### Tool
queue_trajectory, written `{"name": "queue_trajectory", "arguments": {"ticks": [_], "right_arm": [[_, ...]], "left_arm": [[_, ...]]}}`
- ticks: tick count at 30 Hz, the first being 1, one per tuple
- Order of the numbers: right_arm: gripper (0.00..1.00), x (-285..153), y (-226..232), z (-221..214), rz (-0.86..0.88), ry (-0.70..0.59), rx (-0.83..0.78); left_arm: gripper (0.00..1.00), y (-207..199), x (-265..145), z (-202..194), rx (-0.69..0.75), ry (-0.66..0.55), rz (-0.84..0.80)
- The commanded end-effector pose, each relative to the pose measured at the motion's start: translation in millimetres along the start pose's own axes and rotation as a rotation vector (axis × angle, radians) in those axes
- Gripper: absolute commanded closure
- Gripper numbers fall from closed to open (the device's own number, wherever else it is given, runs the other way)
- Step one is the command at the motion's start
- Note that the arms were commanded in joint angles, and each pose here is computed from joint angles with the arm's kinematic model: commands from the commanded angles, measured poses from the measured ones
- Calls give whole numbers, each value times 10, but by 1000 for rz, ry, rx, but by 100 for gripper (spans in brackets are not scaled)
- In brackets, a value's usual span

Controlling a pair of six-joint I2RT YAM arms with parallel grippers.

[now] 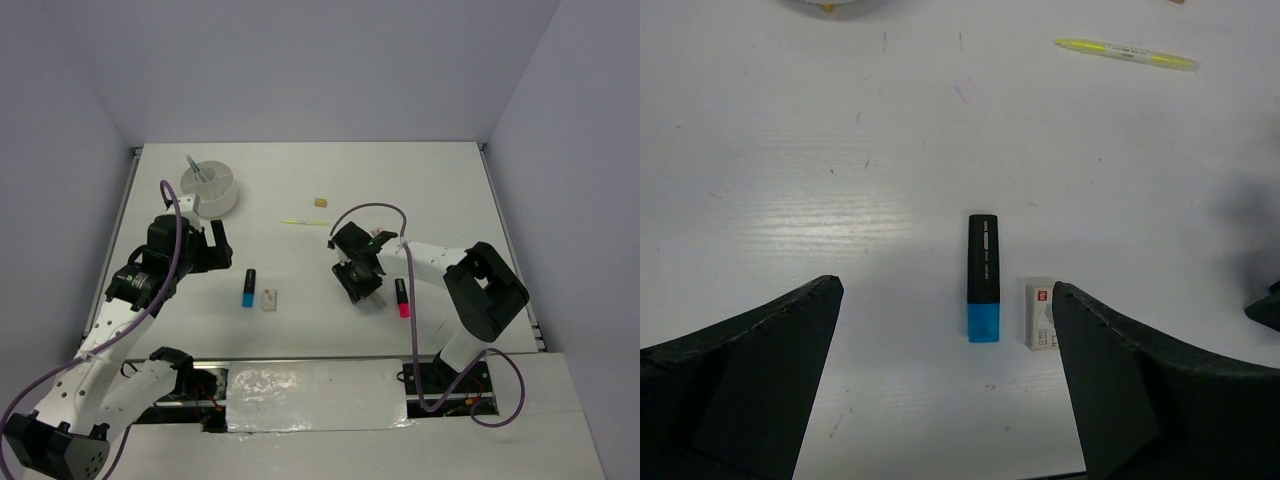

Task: Sort the stationery into containers
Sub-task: Pick up the pen cap at the corner of the board.

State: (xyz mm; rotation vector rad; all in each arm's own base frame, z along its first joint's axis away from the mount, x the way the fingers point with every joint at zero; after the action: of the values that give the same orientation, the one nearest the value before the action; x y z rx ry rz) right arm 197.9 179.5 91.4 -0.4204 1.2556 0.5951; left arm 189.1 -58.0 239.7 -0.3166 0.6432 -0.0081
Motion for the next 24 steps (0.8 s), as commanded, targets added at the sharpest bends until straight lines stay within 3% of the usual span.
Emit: {"name": "queue_trajectory", "arguments": {"ticks": [1,7,9,13,18,24], "right_arm": [[53,43,8,148,39,-37,-30],[65,132,27,123,70,1,-39],[76,100,25,128,66,-6,-35],[80,19,25,143,58,-40,-23],[98,30,40,144,63,-62,-5],[100,-241,161,374,75,-243,64]], "left_arm": [[1,-77,-35,121,15,-49,-48],[1,-77,-35,121,15,-49,-48],[1,-79,-39,119,15,-47,-51],[1,-78,-38,124,15,-49,-48],[1,-73,-29,114,14,-45,-45],[1,-161,-51,111,29,-36,-138]]}}
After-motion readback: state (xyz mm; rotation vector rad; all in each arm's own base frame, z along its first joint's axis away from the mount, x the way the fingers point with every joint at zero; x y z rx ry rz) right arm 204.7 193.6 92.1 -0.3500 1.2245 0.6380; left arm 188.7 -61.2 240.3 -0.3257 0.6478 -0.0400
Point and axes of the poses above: each gripper's point midway between its finger pads, its own x axis out along the fingers, its own y axis along the line the jaws close on, z = x × y, the point moved 8 cm from there along -x, back along the fingers, and after that the axes turned 7 degrees about -x, right-handed, at the moved point
